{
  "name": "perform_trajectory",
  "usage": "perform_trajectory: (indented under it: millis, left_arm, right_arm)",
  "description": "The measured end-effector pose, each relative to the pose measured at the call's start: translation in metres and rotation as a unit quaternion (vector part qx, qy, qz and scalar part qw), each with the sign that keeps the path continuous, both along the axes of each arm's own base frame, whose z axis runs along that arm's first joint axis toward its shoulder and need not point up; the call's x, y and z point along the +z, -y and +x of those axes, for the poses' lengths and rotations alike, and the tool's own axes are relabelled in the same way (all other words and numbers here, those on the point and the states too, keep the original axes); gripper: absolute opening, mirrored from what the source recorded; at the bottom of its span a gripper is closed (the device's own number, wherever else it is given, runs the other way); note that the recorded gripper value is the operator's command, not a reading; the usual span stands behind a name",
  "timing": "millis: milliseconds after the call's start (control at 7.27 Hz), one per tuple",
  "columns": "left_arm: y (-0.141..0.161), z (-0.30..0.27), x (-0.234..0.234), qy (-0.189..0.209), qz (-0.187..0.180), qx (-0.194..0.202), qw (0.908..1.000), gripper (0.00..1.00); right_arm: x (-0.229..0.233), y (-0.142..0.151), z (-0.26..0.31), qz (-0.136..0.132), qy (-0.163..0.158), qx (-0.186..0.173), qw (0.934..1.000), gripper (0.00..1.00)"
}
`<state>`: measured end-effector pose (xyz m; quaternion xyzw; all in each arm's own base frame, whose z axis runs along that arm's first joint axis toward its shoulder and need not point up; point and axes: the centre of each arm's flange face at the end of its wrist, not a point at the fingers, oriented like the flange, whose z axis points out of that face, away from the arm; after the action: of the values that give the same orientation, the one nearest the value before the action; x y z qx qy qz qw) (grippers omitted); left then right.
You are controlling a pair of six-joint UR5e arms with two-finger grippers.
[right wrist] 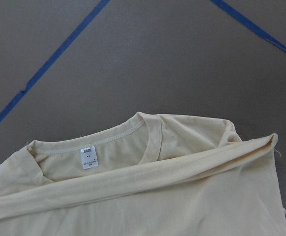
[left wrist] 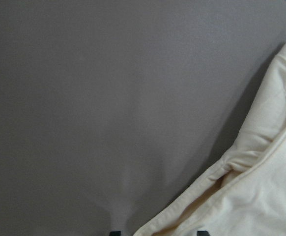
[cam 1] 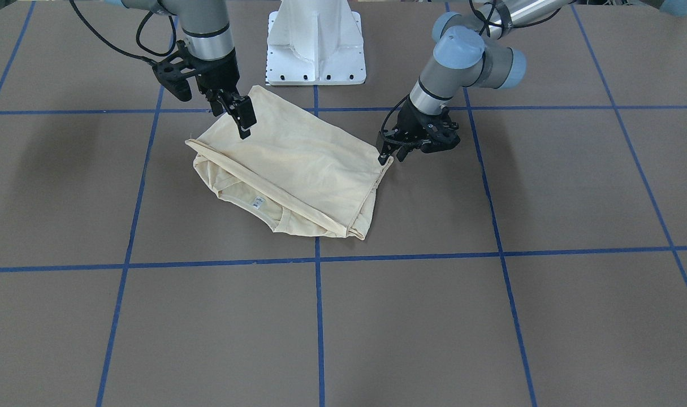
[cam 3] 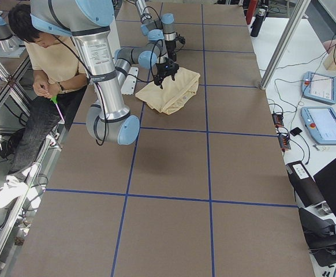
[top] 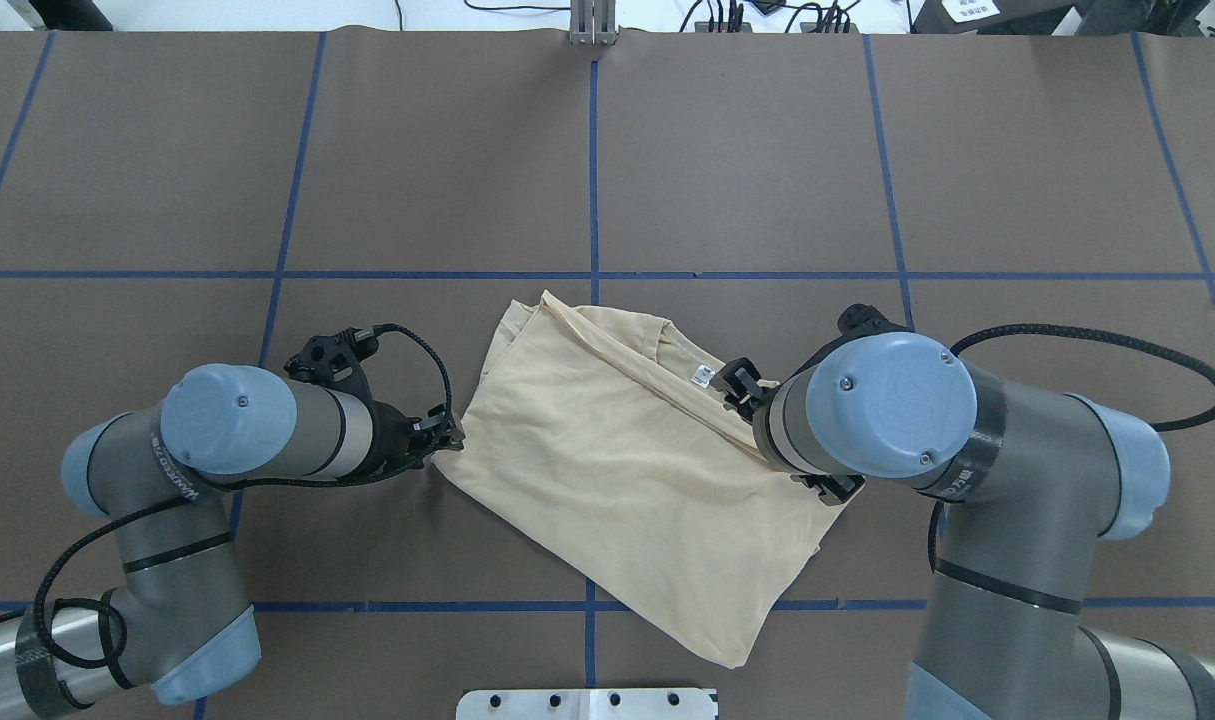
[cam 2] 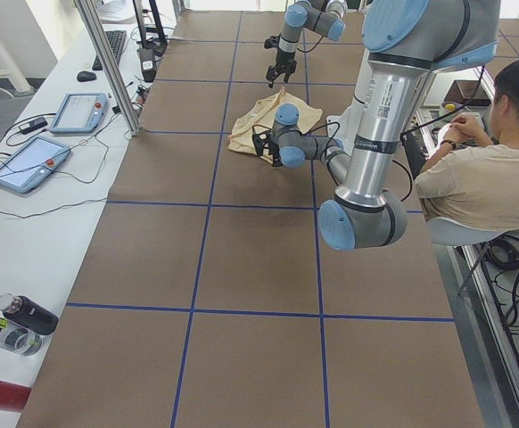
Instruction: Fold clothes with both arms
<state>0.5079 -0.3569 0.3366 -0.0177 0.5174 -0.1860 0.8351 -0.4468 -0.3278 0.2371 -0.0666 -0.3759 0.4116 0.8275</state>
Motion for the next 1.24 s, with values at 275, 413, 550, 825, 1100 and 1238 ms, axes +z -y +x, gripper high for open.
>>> perform_trajectory:
  millis: [275, 413, 550, 825, 1100, 1238]
  left_arm:
    - [-0.0005, 0.0003, 0.0028, 0.003, 0.000, -0.001, 1.0000, 0.46]
    - [-0.0007, 0.0002, 0.0043, 0.004, -0.001, -0.001, 1.0000, 0.46]
    - [-0.0010, -0.0001, 0.0056, 0.005, -0.001, -0.001, 1.0000, 0.46]
    - [-0.0018, -0.0003, 0.0063, 0.005, -0.001, 0.000, 1.0000, 0.16]
    - [-0.0023, -0.0007, 0.0075, 0.006, -0.003, -0.001, 1.0000, 0.00]
    - [-0.0024, -0.0009, 0.0076, 0.005, -0.008, -0.004, 0.9999, 0.00]
  right_arm:
    - [0.0021, 0.0005, -0.0004, -0.001, -0.002, 0.000, 1.0000, 1.00]
    - [0.0032, 0.0008, -0.0011, -0.001, -0.004, 0.000, 1.0000, 1.00]
    - [0.0046, 0.0012, -0.0019, -0.002, -0.005, 0.000, 1.0000, 1.00]
    - [0.0059, 0.0019, -0.0028, -0.002, -0.007, 0.000, 1.0000, 1.00]
    - [0.0072, 0.0034, -0.0044, -0.002, -0.009, 0.000, 1.0000, 1.00]
    - [0.0081, 0.0040, -0.0054, -0.003, -0.010, 0.001, 0.9999, 1.00]
